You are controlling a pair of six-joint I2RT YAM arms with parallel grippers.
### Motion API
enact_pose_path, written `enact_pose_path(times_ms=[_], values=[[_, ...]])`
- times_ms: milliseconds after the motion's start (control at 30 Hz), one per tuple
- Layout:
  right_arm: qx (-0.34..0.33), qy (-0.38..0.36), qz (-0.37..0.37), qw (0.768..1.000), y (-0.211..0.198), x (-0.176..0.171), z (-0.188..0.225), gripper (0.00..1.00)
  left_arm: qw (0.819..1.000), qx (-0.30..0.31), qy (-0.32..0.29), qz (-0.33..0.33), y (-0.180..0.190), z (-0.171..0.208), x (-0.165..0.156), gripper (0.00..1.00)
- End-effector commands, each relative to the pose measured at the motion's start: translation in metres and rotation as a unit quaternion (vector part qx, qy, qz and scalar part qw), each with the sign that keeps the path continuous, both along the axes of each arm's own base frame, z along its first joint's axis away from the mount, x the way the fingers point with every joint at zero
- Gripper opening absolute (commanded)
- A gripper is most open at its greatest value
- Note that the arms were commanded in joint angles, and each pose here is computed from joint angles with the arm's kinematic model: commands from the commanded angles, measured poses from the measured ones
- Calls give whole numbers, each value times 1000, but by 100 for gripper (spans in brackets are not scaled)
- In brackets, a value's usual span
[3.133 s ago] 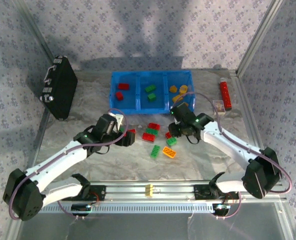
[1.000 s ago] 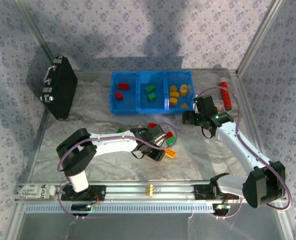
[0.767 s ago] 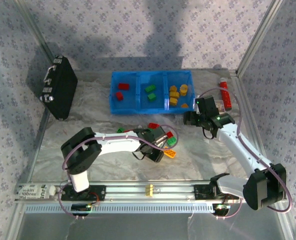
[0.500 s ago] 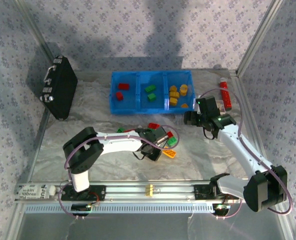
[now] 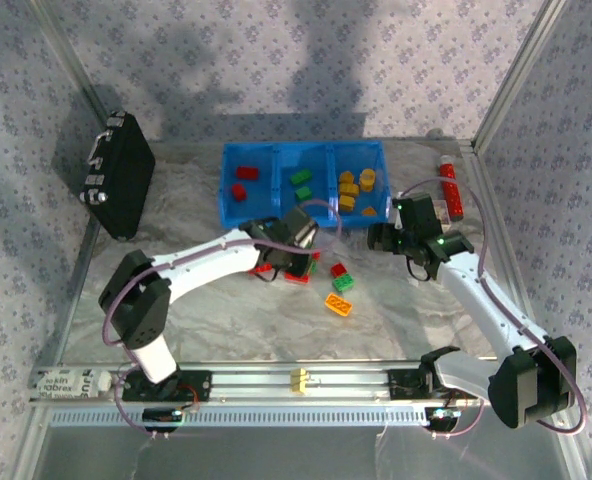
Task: Sort the legos into containers by color
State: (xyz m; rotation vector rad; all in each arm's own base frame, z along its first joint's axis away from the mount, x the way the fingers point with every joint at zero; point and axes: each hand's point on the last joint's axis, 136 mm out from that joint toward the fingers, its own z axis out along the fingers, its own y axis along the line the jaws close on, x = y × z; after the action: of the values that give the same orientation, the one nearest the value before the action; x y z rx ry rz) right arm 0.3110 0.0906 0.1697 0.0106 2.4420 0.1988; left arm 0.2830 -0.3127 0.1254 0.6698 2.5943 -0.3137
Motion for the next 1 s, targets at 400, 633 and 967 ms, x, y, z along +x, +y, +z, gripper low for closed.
enact_pose_path(times_ms=[400,633,967], values=[[-1,-12,0,1000,-4,-14,10,78,999,2,-54,2,27,63,96,91],[1,8,35,999,10,-16,-3,78,995,-55,-80,34,58,66,54,91],[-42,76,120,989,49,-35,-38,76,990,-79,-73,91,100,37,7,91]])
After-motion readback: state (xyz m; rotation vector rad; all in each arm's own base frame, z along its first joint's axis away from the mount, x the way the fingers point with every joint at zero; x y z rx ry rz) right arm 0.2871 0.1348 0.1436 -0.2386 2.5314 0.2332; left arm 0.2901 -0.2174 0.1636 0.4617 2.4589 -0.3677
